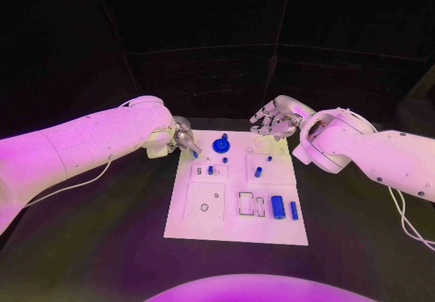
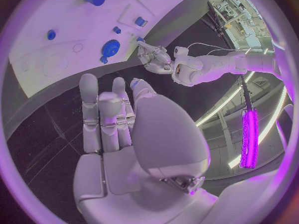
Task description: Assemble the parts on the task board
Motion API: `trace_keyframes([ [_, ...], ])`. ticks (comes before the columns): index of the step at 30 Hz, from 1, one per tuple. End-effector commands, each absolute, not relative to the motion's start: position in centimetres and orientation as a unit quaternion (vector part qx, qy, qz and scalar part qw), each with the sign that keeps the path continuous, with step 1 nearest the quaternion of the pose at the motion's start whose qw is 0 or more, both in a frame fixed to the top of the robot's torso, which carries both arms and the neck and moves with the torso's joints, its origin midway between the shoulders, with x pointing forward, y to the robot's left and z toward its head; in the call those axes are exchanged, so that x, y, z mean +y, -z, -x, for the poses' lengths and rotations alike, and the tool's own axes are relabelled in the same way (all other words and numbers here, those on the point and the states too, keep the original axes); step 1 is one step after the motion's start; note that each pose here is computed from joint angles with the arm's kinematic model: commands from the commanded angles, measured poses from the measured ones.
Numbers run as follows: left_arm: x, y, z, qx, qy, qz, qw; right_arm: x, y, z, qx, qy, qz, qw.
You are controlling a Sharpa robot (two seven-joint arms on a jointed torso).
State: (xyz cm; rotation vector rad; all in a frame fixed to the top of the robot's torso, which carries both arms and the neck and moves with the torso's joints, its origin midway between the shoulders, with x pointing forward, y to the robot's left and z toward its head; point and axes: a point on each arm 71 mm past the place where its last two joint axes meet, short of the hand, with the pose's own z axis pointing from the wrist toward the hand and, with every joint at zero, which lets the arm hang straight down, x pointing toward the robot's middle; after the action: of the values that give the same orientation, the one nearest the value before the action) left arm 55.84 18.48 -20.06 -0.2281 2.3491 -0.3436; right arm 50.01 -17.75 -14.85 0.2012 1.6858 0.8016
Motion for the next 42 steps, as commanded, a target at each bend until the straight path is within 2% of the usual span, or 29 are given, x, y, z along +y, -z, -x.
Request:
trace_keyframes([
  [1,18.3,19.4,-55.5,0.897,0.165,0.105,0.398,-17.7,14.7,-50.0,0.722,-0.348,-0.085,0.592],
  [7,18.7,19.3,-54.0,0.887,0.185,0.108,0.41,-17.9,14.7,-50.0,0.722,-0.348,-0.086,0.592],
  [18,18.9,20.8,-52.1,0.884,0.2,0.108,0.408,-18.0,14.7,-50.0,0.723,-0.347,-0.087,0.591],
  [27,18.5,21.7,-51.4,0.89,0.188,0.075,0.408,-18.0,14.7,-50.0,0.723,-0.347,-0.087,0.591],
  [42,18.3,22.3,-51.0,0.905,0.171,0.058,0.385,-18.0,14.7,-50.0,0.723,-0.347,-0.087,0.591],
])
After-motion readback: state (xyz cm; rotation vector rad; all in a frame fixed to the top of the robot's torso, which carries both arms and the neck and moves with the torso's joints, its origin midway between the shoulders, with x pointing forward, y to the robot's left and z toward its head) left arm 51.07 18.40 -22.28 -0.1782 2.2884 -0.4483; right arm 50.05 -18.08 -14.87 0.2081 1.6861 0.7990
